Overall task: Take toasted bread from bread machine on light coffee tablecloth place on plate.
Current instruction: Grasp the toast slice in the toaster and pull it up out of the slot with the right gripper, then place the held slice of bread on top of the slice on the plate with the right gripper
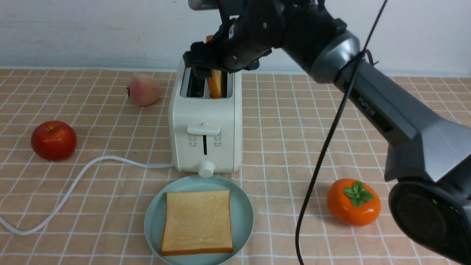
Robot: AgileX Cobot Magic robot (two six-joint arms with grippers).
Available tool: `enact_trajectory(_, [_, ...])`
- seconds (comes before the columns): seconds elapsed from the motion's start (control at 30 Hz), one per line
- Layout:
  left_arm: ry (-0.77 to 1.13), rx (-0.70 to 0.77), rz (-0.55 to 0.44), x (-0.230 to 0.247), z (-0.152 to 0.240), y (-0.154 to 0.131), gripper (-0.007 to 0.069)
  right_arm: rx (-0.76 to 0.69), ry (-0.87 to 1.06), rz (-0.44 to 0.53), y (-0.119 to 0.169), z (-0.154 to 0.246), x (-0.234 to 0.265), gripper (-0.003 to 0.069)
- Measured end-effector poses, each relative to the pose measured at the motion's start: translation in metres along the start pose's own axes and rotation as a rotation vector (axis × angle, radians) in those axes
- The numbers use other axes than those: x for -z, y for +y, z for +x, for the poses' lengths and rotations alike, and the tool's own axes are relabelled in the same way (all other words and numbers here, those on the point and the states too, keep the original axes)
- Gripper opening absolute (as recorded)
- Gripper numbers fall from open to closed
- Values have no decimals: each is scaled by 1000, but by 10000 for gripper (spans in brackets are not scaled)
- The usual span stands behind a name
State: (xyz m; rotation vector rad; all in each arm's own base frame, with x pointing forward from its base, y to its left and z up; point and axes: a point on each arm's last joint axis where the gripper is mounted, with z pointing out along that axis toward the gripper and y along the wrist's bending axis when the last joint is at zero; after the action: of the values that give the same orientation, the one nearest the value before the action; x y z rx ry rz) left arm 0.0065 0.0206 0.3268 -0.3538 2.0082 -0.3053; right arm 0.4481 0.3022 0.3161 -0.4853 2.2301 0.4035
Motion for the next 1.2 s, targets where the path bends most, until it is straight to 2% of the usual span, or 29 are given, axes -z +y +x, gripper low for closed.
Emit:
enact_trajectory(0.03, [1,0,-1,0,0,0,-14,-3,3,1,0,1,-1,424])
enact_trajectory(0.07, [1,0,-1,0,0,0,-14,-4,3,1,0,1,-1,406])
enact_trajectory(0.1, [1,0,-1,0,0,0,-14,-6,-4,-1,1,-2,4,260])
enact_trajectory(0.13, [1,0,-1,0,0,0,-14,-3,-8,3,1,-6,10,155])
enact_trajectory(0.17, [1,0,-1,0,0,0,-14,1,-21,7,2,-14,28,90])
enact_trajectory(0.23, [1,0,-1,0,0,0,-14,3,-46,5,3,-25,51,97])
enact_trajectory(0.3, [1,0,-1,0,0,0,-14,23,-107,-5,6,-44,102,108])
enact_trajectory(0.33, [1,0,-1,0,0,0,-14,24,-109,-6,6,-45,107,108])
enact_trajectory(0.4, [1,-2,-1,0,0,0,-14,50,-166,-14,9,-59,179,108])
enact_trajectory(0.57, [-9,-8,-8,0,-1,1,-14,108,-298,-34,11,-64,300,108])
enact_trajectory(0.6, [-9,-8,-8,0,-1,1,-14,108,-293,-33,11,-64,298,108])
enact_trajectory(0.7, [-23,-17,-19,0,-2,2,-14,107,-301,-96,14,-52,342,108])
enact_trajectory(0.8, [-29,-21,-24,0,-3,2,-14,103,-233,-149,17,-37,347,108])
enact_trajectory(0.87, [-32,-22,-26,0,-3,2,-14,111,-125,-206,20,-12,345,108])
enact_trajectory(1.0, [-32,-22,-26,0,-3,2,-14,112,153,-318,24,39,295,108])
enact_trajectory(1.03, [-32,-22,-25,0,-3,2,-14,94,251,-367,25,61,269,108])
enact_trajectory(1.1, [-32,-22,-25,0,-3,2,-14,88,303,-401,26,75,249,108])
enact_trajectory(1.13, [-32,-22,-25,0,-3,2,-14,51,350,-456,28,96,216,108])
enact_trajectory(1.17, [-32,-22,-25,0,-3,2,-14,40,350,-460,28,97,214,108])
enact_trajectory(1.2, [-32,-22,-25,0,-3,2,-14,10,358,-485,28,109,190,108])
